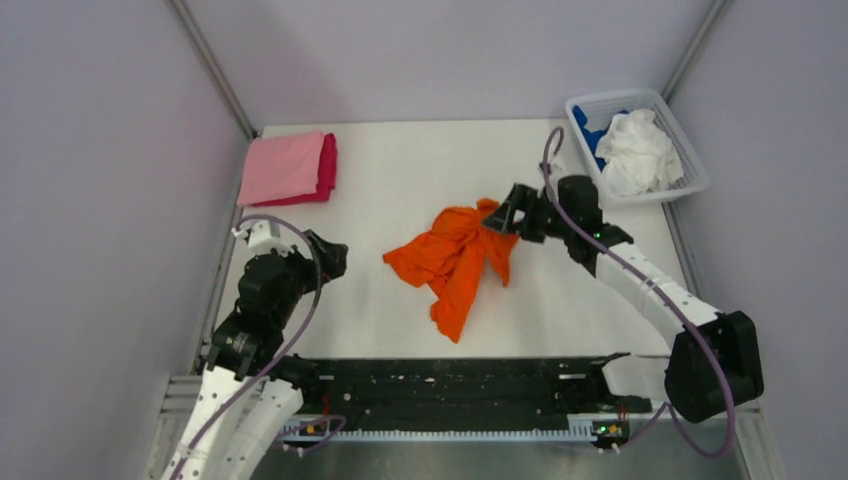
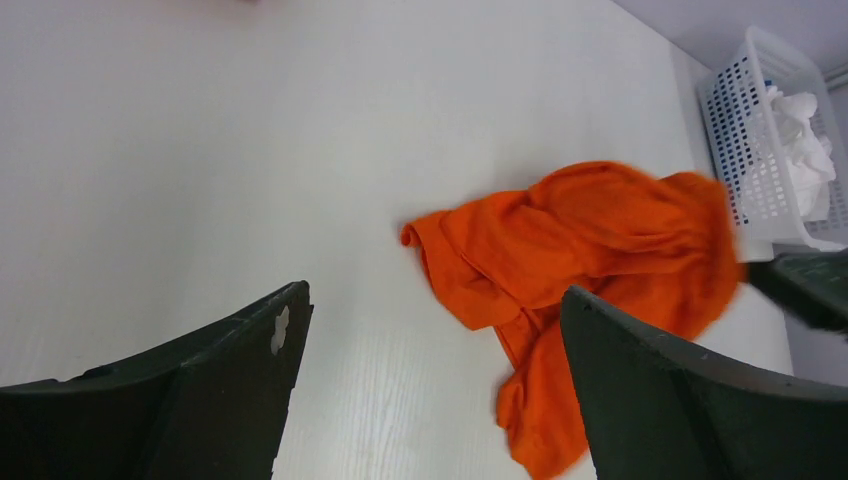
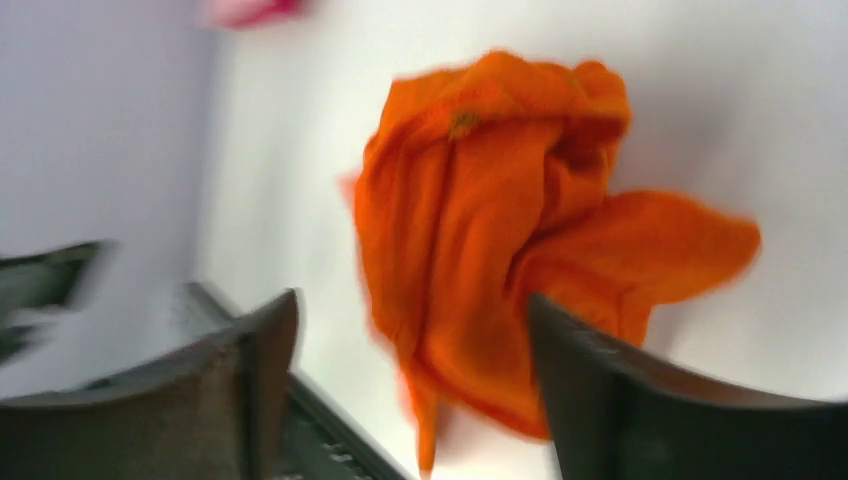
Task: Fold and stack the t-shirts
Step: Move the tshirt to the center of the board, then flatten out the tshirt
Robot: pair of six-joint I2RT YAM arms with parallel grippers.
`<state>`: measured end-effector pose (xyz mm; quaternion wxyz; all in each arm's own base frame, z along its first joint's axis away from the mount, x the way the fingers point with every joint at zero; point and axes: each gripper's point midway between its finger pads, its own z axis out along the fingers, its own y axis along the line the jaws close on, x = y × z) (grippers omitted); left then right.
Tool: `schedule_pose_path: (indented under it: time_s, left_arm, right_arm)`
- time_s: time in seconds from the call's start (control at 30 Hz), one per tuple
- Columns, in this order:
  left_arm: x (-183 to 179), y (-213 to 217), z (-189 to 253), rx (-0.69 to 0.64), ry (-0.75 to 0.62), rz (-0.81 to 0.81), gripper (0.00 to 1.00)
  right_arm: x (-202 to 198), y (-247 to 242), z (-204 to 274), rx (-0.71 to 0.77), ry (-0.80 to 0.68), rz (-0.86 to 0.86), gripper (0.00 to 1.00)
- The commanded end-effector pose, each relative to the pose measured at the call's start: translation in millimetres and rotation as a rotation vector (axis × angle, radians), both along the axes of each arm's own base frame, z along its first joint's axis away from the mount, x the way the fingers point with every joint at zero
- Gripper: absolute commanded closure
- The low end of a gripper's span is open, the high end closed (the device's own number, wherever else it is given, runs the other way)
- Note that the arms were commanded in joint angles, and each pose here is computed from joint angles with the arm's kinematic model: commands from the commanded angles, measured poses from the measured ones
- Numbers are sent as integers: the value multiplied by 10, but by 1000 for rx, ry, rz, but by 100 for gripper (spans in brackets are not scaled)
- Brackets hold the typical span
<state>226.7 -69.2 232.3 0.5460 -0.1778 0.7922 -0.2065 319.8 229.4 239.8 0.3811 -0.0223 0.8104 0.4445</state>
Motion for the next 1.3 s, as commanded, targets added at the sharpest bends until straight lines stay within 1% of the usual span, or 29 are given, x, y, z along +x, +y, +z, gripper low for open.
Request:
schedule_pose_path:
  time_s: [0.0, 0.03, 0.07, 0.1, 0.23, 0.33, 0.47, 0.53, 0.57, 0.67, 0.7, 0.77, 0.9, 1.0, 1.03, 1.13, 1.27]
  left_arm:
    - [-27, -17, -216, -9, 81, 5, 1]
    - [-19, -79, -301, -14, 104, -25, 1]
    - [-8, -162, -386, -17, 128, -67, 1]
    - [-1, -236, -488, -23, 158, -103, 1]
    - [51, -411, -851, -81, 274, -142, 1]
    - [191, -524, -955, -105, 282, -168, 1]
    - [488, -534, -1033, -62, 300, -140, 1]
    - [649, -585, -1127, -41, 344, -150, 5]
    - [718, -602, -1116, -35, 345, -154, 7]
    - [877, -715, -1301, -22, 445, -204, 11]
    - [953, -753, -1309, -17, 469, -215, 14]
    - [1012, -785, -1464, -6, 529, -223, 18]
    - [1082, -851, -1721, -4, 604, -241, 23]
    - [1121, -853, -1864, 4, 625, -236, 26]
    - [1129, -856, -1912, 4, 634, -235, 27]
    - [1168, -904, -2015, -11, 656, -243, 30]
    - [1238, -966, -2055, -29, 656, -255, 34]
  right_arm:
    - [-44, -1140, -1100, -429, 109, -485, 2]
    - [-85, -1325, -1168, -496, 116, -546, 1]
    - [-122, -1417, -1153, -538, 106, -565, 1]
    - [-148, -1436, -1079, -545, 89, -560, 1]
    - [-203, -1096, -668, -408, -71, -411, 1]
    - [-361, -751, -603, -375, -92, -278, 1]
    - [-750, -189, -808, -422, -122, -110, 1]
    - [-986, 94, -941, -467, -139, -33, 3]
    - [-1110, 233, -1010, -487, -143, 7, 4]
    - [-1473, 637, -1237, -536, -118, 132, 8]
    - [-1563, 737, -1324, -560, -106, 171, 10]
    - [-1656, 880, -1541, -632, -69, 213, 13]
    - [-1728, 978, -1913, -733, 7, 248, 19]
    - [-1691, 929, -2076, -770, 32, 207, 22]
    - [-1689, 909, -2119, -781, 40, 197, 25]
    - [-1712, 822, -2253, -808, 88, 160, 44]
    - [-1784, 545, -2435, -886, 163, 96, 45]
